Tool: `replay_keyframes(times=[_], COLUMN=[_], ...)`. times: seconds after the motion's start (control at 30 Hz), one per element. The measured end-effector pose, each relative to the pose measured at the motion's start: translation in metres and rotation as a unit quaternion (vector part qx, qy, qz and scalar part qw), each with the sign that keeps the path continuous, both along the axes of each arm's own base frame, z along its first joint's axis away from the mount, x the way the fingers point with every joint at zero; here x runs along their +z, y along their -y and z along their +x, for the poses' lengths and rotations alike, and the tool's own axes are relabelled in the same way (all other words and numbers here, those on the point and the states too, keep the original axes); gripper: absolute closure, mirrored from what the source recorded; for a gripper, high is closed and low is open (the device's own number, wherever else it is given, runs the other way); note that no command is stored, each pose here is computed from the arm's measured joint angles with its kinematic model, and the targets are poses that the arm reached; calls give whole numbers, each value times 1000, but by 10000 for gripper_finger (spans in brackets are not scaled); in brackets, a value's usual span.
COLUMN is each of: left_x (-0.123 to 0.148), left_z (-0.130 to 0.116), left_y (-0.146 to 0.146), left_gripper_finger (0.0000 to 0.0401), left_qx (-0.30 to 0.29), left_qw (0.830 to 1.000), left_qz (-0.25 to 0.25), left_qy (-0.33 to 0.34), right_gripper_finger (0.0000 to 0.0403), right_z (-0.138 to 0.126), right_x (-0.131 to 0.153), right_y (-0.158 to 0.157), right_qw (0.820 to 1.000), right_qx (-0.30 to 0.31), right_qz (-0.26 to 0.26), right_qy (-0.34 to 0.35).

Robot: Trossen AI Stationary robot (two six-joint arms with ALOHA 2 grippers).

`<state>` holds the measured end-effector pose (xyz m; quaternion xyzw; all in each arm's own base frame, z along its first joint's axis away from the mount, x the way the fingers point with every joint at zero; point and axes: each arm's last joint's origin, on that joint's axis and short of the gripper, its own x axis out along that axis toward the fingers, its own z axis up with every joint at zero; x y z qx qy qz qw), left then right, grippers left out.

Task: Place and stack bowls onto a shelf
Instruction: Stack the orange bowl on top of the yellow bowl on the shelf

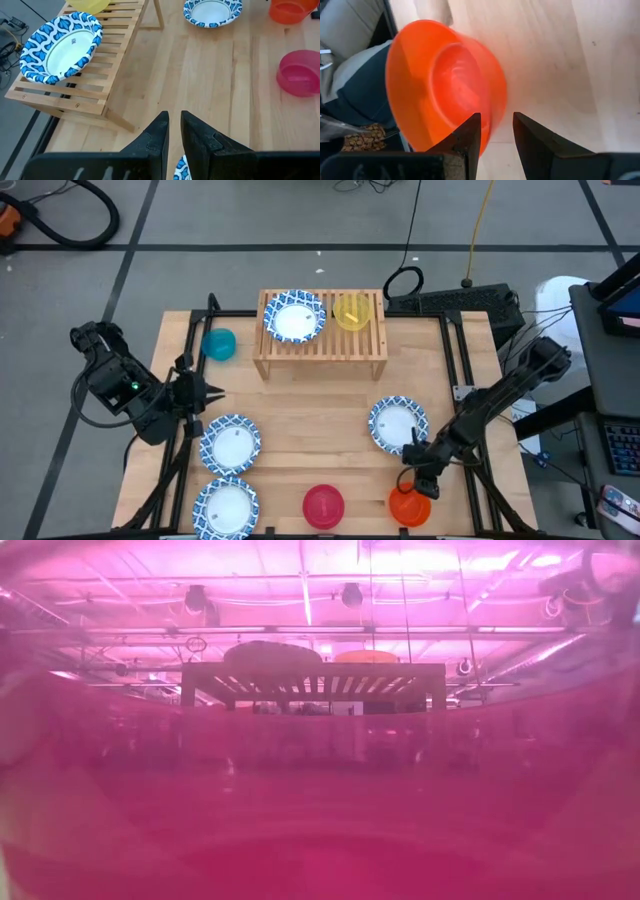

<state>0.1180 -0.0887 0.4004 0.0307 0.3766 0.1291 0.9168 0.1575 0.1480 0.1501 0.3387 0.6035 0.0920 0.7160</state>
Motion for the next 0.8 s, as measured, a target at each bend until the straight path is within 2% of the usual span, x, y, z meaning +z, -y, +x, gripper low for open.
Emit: replay_keyframes(times=[0.27,0.37,0.5,0.8], left_x=[0,0,0,0], left_z=[0,0,0,0], left_y=[0,0,0,0], left_gripper_finger=[345,345,345,345], left_qx=[0,0,0,0], left_qw=[1000,1000,1000,1000], left_qz=[-1,-1,-1,-1], left_qy=[1,1,1,1], right_gripper_finger=[296,320,387,402], right_z=[2,2,3,11], right_x=[-12,-14,-13,0], right_y=[-2,-2,-2,-9], right_qw=[1000,999,1000,1000], right_qx=[4,3,0,-28], right_qz=[-22,-25,-20,11], right_qy=[-21,-25,-22,4])
